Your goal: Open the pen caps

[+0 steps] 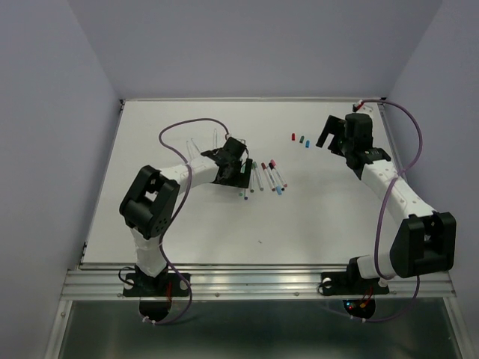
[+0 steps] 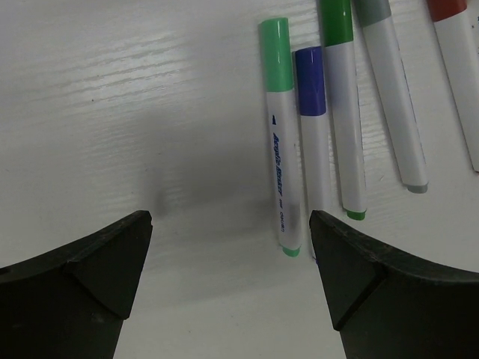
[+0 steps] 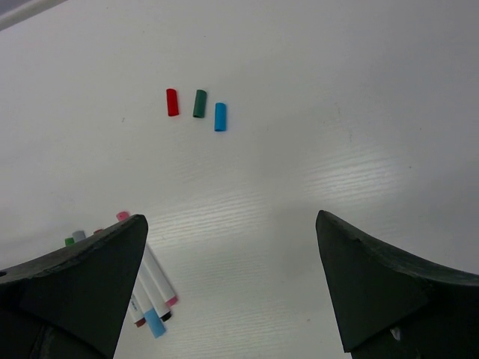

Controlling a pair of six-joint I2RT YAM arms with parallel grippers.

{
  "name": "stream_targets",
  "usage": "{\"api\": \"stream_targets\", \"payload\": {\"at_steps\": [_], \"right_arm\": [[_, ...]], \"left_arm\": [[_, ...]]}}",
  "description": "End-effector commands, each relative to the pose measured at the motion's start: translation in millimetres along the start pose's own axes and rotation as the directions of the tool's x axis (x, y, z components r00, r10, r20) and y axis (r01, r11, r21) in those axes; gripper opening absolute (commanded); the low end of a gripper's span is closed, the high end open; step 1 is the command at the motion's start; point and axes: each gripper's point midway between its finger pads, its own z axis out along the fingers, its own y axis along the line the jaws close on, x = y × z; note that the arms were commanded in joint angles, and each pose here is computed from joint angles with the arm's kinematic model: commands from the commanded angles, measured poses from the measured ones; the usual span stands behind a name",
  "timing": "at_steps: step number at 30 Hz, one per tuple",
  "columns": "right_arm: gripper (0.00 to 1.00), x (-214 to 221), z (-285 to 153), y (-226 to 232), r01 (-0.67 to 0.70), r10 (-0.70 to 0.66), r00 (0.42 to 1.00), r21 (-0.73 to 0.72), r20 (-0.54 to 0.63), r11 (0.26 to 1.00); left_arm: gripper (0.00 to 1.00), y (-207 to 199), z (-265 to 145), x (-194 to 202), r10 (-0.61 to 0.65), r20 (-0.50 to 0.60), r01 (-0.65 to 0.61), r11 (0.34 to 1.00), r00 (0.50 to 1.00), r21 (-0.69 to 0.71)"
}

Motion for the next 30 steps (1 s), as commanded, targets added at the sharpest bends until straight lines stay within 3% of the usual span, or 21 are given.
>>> {"api": "stream_targets", "payload": {"at_steps": [1, 6, 19, 30], "right_arm": [[1.00, -11.5, -3.9, 0.2, 0.007, -0.007, 0.999, -0.006, 0.046, 1.000], [1.00, -12.0, -4.8, -1.3, 0.008, -0.008, 0.999, 0.000, 0.051, 1.000], [1.00, -13.4, -6.3, -2.8, 0.007, -0.007, 0.998, 0.007, 0.057, 1.000], [1.00, -13.9, -5.5, -5.9, 0.005, -0.006, 0.998, 0.025, 0.063, 1.000]], "left_arm": [[0.99, -5.4, -8.2, -23.2, 0.006, 0.053, -0.005, 1.000, 0.999, -0.014], [0.99, -4.8, -0.4, -17.5, 0.021, 0.030, -0.020, 0.999, 0.999, -0.043], [0.84, -5.7, 15.6, -13.5, 0.038, 0.003, -0.038, 0.996, 0.999, -0.082], [0.47, -17.5, 30.5, -12.1, 0.050, -0.020, -0.050, 0.998, 0.999, -0.036]]}}
